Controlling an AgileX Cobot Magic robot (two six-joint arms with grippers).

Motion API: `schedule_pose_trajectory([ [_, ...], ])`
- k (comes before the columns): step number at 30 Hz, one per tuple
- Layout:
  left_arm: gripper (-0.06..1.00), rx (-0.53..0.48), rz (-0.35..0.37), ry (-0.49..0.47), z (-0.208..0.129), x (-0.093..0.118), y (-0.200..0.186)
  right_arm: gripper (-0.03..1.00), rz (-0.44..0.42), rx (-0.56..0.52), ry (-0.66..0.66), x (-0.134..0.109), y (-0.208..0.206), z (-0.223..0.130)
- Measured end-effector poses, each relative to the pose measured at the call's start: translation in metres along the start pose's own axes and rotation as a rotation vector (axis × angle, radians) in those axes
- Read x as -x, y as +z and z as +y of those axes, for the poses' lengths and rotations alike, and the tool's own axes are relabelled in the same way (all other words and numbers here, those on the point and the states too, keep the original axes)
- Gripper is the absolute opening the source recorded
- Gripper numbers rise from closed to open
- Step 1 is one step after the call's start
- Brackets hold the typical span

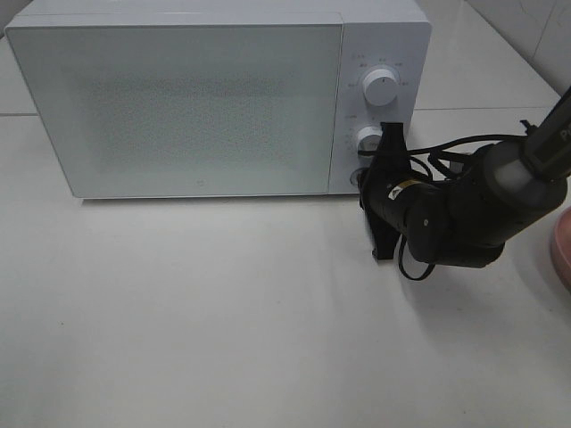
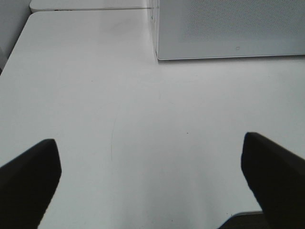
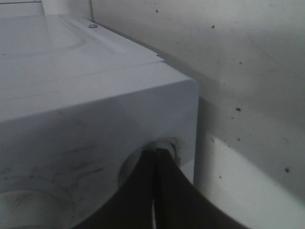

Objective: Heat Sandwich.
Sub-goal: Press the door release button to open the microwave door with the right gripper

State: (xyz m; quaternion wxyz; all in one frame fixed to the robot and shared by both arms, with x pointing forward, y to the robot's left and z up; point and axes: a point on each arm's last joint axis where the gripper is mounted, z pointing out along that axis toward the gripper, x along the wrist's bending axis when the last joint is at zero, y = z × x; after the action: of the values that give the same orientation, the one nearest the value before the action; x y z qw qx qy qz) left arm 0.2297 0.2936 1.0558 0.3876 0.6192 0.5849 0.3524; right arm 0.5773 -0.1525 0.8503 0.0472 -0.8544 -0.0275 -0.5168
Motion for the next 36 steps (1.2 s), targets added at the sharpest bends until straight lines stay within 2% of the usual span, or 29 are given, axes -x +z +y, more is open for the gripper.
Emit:
schedule_pose_trajectory([
  [19, 0.97, 0.0, 0.0, 0.0, 0.0, 0.0, 0.0, 0.01, 0.015, 0.012, -0.019, -0.008, -0.004, -0.001],
  [36, 0.97, 0.0, 0.0, 0.0, 0.0, 0.0, 0.0, 0.01, 0.026, 0.044, -0.037, 0.0, 0.014, -0.009],
])
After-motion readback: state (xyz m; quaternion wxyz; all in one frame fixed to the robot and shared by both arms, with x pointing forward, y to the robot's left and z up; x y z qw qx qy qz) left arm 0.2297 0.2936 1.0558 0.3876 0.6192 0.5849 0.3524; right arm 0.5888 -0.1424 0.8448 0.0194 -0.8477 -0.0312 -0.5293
